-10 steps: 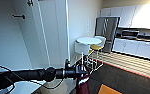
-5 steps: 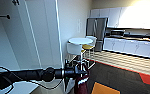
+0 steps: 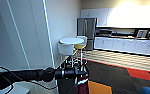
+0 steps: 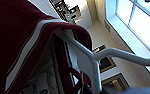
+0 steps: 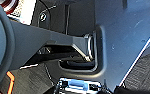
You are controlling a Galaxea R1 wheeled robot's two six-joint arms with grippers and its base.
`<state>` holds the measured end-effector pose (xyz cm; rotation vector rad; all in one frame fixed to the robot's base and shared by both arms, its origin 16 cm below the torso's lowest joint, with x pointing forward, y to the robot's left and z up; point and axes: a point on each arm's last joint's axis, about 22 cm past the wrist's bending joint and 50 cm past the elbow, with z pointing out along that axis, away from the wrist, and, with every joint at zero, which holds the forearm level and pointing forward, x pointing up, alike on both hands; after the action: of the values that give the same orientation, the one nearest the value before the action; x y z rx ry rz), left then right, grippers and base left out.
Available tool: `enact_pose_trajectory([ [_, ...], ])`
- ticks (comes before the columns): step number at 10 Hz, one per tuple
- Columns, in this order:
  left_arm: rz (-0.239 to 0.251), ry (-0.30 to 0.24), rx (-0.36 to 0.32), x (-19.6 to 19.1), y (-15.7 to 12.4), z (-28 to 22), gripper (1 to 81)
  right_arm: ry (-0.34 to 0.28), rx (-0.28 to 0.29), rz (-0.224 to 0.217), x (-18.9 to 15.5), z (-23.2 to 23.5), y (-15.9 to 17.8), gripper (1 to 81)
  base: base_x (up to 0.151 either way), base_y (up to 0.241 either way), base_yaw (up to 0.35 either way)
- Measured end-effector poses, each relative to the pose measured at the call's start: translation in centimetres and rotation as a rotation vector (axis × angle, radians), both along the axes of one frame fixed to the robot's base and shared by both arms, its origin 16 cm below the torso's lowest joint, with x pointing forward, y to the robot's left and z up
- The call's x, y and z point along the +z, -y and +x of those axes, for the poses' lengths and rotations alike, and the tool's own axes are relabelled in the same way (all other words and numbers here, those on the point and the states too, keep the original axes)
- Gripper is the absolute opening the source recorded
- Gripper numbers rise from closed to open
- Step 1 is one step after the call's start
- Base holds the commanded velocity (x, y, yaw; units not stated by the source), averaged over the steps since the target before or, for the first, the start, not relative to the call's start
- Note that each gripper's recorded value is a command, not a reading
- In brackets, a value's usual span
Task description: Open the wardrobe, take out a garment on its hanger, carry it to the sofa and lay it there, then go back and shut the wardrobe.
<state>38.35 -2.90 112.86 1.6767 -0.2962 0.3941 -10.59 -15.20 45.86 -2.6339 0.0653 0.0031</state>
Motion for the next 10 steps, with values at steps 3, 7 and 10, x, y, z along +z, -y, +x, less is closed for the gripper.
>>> enact_pose_trajectory([
  [3, 0.000, 0.001, 0.001, 0.02, -0.05, -0.05, 1.0, -0.007, 0.004, -0.014, -0.30, -0.21, 0.47, 81.1, 0.000, 0.000, -0.256],
  [7, 0.006, 0.000, -0.007, -0.07, 0.06, -0.32, 1.0, -0.008, 0.004, -0.006, -0.21, -0.36, -0.17, 81.1, 0.000, 0.000, -0.256],
  [10, 0.005, 0.004, -0.007, -0.04, 0.08, -0.32, 1.0, -0.001, 0.000, -0.008, -0.24, -0.21, -0.10, 81.1, 0.000, 0.000, -0.256],
])
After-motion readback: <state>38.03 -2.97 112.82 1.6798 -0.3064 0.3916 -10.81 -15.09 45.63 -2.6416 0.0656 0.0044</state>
